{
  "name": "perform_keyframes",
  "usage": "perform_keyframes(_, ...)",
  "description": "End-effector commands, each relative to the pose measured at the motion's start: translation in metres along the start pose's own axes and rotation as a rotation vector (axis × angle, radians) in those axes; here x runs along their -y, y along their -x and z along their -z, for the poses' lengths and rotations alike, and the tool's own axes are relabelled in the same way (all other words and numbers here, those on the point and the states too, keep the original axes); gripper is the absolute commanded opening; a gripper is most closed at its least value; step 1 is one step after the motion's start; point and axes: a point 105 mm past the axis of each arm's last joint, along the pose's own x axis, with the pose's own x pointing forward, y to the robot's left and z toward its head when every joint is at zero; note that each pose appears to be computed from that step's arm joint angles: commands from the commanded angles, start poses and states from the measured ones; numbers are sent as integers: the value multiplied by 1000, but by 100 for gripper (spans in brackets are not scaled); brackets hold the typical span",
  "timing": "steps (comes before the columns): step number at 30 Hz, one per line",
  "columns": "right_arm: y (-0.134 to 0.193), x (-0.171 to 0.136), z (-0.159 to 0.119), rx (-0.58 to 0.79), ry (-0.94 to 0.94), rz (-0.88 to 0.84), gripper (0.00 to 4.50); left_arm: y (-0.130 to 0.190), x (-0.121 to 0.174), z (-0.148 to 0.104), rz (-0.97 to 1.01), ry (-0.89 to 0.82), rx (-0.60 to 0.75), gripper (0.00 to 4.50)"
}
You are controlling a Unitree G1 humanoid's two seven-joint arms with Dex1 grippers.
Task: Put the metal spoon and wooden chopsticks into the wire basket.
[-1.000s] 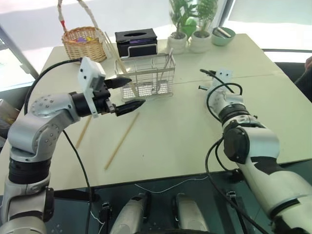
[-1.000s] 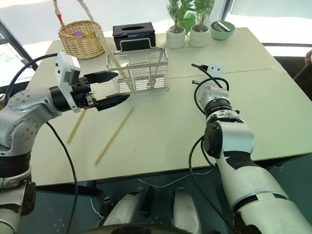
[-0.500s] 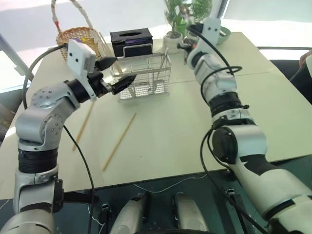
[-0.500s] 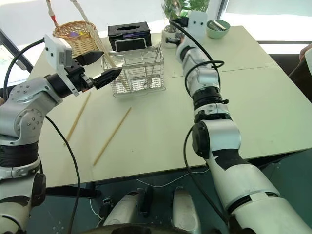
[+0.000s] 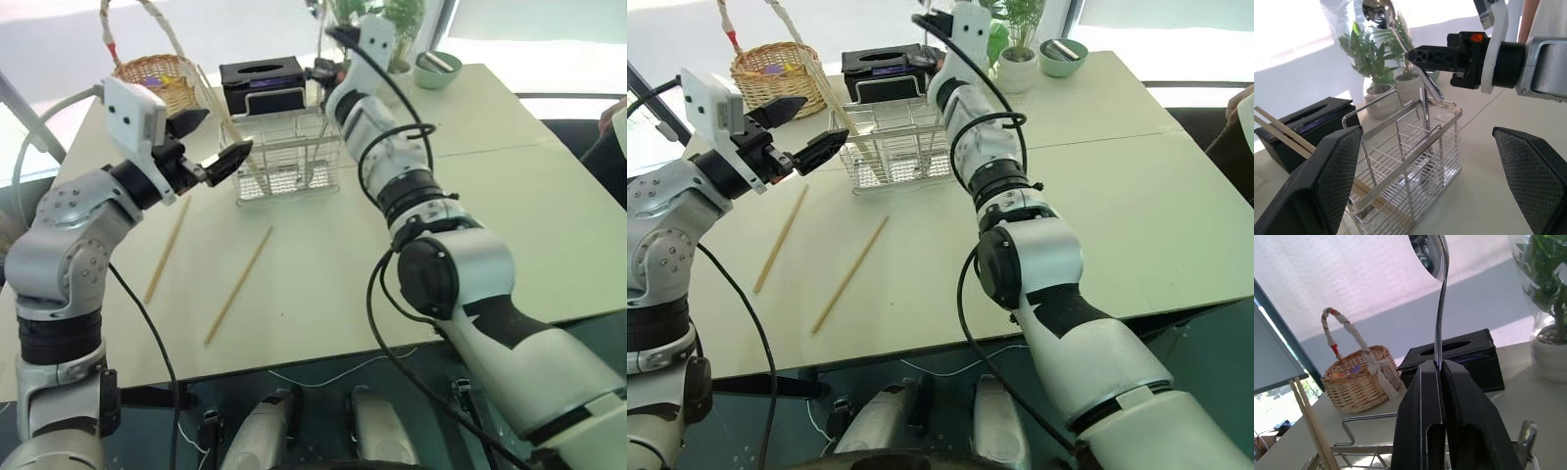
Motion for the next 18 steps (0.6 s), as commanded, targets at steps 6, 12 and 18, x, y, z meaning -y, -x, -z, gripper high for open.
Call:
perform_keyframes(6,2,6,-7,81,49,35,67,11,-4,-16,-25,-42,27,450)
perform_keyframes(12,4,13,-5,79,57,62,355,9,-4,-20,-18,-42,34,450)
perform_keyframes(18,4,15,-7,80,55,74,446,6,-7,-20,-18,-30,40,450)
